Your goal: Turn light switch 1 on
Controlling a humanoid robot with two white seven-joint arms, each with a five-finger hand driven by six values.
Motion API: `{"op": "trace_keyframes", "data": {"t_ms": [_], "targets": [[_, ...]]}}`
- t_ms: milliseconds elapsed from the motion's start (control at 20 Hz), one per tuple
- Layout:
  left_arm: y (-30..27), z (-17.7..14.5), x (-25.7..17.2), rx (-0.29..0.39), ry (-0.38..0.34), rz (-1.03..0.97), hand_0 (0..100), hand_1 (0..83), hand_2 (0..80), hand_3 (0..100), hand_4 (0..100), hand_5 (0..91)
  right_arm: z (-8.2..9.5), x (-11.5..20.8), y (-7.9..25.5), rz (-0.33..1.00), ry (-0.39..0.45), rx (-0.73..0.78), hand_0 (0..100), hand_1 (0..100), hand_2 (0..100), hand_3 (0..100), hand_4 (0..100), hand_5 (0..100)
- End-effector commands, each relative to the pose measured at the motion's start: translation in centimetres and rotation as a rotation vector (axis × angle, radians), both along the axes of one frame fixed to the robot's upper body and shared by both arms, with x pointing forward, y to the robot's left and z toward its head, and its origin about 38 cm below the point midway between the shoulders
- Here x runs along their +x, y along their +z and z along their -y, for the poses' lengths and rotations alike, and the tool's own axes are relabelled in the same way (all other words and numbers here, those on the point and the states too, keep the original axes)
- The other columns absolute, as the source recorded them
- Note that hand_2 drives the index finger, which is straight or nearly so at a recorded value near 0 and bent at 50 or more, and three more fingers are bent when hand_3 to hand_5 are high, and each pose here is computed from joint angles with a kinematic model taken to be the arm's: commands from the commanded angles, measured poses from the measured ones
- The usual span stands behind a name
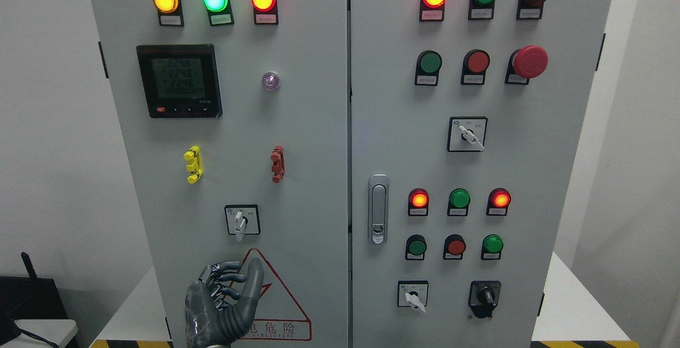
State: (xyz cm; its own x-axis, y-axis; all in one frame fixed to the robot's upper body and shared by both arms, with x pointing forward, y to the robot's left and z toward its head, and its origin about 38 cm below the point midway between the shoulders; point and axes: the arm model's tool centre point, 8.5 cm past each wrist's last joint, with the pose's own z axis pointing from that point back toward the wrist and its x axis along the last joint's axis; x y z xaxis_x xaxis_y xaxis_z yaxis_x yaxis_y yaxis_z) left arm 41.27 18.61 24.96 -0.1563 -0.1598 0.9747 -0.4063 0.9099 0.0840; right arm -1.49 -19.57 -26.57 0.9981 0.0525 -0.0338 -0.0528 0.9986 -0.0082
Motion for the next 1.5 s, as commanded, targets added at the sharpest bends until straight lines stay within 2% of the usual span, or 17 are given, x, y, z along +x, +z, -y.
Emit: {"op": "trace_keyframes", "data": {"t_ms": [0, 401, 1453], "targets": [[1.3, 0.1, 0.0, -0.007, 0.000, 0.024, 18, 55.8, 42.7, 62, 79, 86.3, 0.0, 0.0, 0.0, -0.001, -0.018, 0.002, 12, 39, 0, 0, 0, 0], [2.0, -0.3, 0.0, -0.012, 0.010, 0.042, 20, 56.1, 39.6, 59, 78, 85.7, 0.0, 0.0, 0.0, -0.001, -0.017, 0.002, 12, 39, 0, 0, 0, 0], [4.6, -0.3, 0.9, -0.011, 0.019, 0.064, 23, 53.9, 39.3, 58, 77, 85.5, 0.0, 0.0, 0.0, -0.001, -0.018, 0.002, 12, 39, 0, 0, 0, 0]]}}
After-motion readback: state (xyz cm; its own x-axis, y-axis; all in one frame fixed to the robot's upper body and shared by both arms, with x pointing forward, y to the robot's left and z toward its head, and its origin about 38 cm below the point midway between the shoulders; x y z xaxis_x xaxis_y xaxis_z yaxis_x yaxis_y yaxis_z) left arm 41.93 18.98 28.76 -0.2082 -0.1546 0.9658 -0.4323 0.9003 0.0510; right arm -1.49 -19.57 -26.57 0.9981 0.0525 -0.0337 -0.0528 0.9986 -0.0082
